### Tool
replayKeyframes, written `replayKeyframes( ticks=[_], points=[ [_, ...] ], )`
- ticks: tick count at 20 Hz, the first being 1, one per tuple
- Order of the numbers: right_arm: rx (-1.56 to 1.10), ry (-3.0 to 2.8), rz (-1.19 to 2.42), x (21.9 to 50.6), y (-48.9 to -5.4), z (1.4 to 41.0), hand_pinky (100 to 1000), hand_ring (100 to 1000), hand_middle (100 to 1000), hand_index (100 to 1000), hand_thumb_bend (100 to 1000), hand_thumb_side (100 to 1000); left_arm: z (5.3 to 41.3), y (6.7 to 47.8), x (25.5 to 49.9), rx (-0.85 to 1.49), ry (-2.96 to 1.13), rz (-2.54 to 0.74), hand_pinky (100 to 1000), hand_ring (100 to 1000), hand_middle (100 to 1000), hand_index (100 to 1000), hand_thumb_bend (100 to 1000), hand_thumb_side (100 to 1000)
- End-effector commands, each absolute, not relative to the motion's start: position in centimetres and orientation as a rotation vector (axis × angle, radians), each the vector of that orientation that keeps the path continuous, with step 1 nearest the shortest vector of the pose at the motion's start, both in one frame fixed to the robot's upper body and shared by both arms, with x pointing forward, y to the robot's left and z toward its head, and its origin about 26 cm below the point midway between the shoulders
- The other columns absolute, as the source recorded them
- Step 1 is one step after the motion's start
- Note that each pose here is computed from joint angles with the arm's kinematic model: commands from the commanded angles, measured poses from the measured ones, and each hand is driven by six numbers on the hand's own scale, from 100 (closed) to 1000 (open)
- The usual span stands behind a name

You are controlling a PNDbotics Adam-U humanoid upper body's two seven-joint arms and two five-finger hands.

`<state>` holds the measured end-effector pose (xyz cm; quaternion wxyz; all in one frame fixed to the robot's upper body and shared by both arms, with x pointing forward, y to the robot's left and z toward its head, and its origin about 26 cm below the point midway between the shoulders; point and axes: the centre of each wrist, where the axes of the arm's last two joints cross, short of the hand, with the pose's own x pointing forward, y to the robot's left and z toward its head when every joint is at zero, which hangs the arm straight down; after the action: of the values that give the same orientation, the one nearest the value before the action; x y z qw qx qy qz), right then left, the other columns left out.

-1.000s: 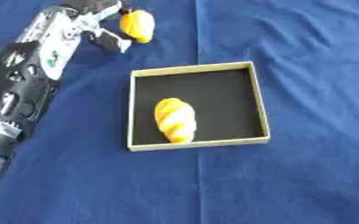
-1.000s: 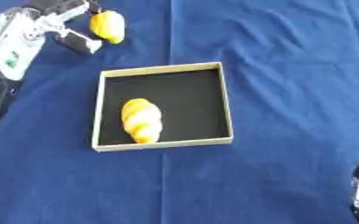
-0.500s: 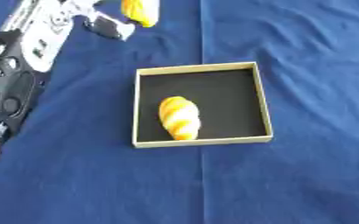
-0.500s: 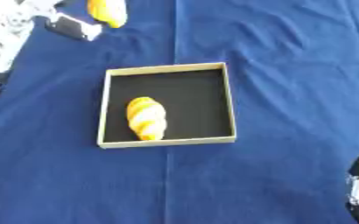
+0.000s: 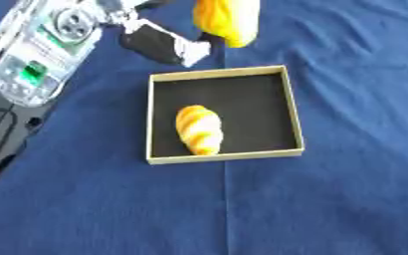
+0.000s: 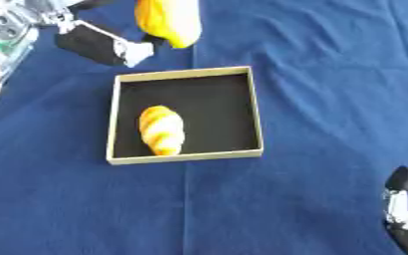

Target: Pick up objects on the table and place them in the box.

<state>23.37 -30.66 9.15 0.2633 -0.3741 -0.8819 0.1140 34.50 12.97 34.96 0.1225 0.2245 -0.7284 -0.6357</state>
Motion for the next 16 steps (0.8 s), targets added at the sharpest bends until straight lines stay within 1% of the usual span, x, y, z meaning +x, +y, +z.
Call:
replayKeyframes(
  ticks=[1,5,8,12,16],
  points=[
    [-1.014,-2.413,0.317,23.4,-30.9,9.9,797,966,734,869,100,667,35.2,11.7,32.9,0.631,-2.146,-1.894,853,807,603,655,100,332],
    [-1.014,-2.410,0.310,23.4,-30.9,9.9,797,967,734,870,100,668,33.3,10.1,33.4,0.642,-2.123,-1.891,851,803,604,659,100,306],
    [-1.015,-2.408,0.302,23.4,-30.9,9.8,797,969,734,870,100,673,31.4,9.2,34.3,0.673,-2.084,-1.912,855,802,610,672,100,270],
    [-1.012,-2.404,0.296,23.4,-30.7,9.8,797,972,733,871,100,678,29.2,9.0,35.9,0.726,-2.009,-1.928,857,804,615,681,100,254],
    [-1.008,-2.398,0.287,23.4,-30.4,9.7,798,975,733,872,100,686,27.3,9.3,37.4,0.762,-1.951,-1.906,854,805,615,681,100,257]
  ],
)
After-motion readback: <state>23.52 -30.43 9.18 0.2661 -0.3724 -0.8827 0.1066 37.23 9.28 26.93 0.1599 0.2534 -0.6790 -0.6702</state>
